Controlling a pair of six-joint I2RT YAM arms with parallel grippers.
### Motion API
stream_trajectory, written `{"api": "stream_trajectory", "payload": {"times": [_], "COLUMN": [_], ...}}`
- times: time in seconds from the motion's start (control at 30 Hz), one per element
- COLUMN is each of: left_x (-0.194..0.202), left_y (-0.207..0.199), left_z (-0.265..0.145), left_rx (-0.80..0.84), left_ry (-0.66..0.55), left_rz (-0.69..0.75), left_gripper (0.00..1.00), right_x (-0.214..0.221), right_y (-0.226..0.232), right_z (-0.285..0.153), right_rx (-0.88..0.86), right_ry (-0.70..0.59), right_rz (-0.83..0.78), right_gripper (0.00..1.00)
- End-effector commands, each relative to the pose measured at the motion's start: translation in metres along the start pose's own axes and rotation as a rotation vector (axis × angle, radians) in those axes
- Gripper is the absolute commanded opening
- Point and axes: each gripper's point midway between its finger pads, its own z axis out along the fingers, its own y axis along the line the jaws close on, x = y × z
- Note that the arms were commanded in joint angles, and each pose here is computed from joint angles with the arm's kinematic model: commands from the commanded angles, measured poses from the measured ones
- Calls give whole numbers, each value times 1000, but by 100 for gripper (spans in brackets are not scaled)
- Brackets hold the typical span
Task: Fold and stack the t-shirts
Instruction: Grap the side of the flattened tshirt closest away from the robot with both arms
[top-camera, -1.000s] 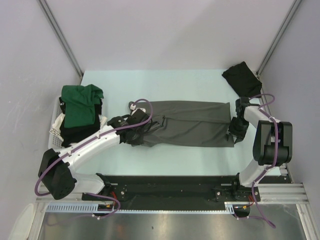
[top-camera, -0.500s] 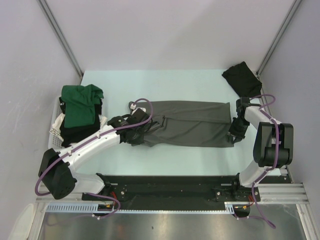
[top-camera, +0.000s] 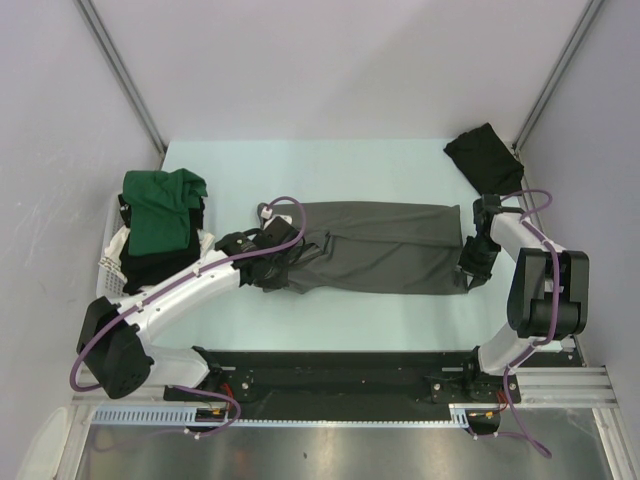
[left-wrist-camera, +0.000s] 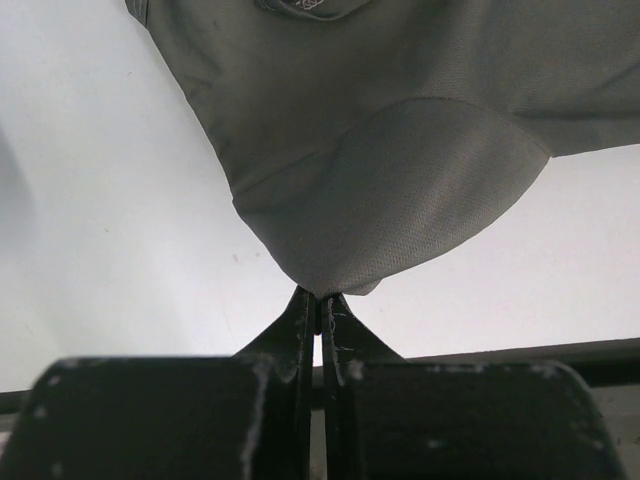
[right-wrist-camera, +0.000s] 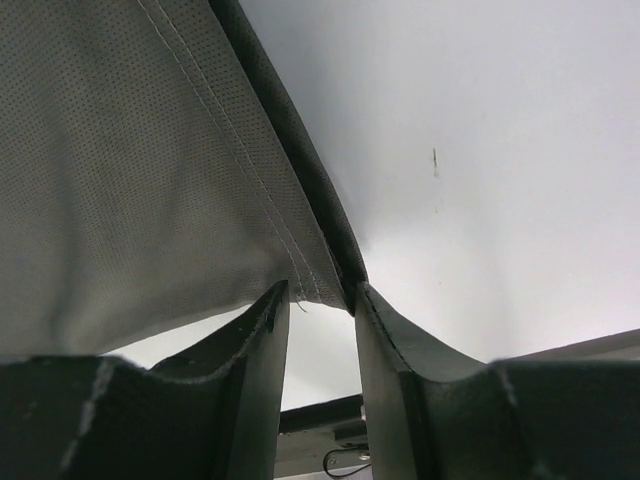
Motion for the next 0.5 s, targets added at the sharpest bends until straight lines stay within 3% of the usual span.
{"api": "stream_trajectory", "payload": {"times": [0.0,0.2,0.33,0.47], "left_x": [-17,-16,-16,-16], "left_y": [-6,-6,-6,-5], "left_z": [-9,-9,-8,-9], "left_rx": [38,38,38,35], "left_ry": [-56,-57,-57,-58], "left_rz": [-11,-11,-10,-6], "left_gripper": [1,1,1,1], "right_x": [2,5,6,6], "right_y": [-5,-4,-2,1], "right_z": [-7,-7,-4,-1], "right_rx": [8,1,-11,-24], "right_ry": [-4,1,10,15], "right_rz": [-1,-1,-1,-3], "right_gripper": [37,32,20,16]}}
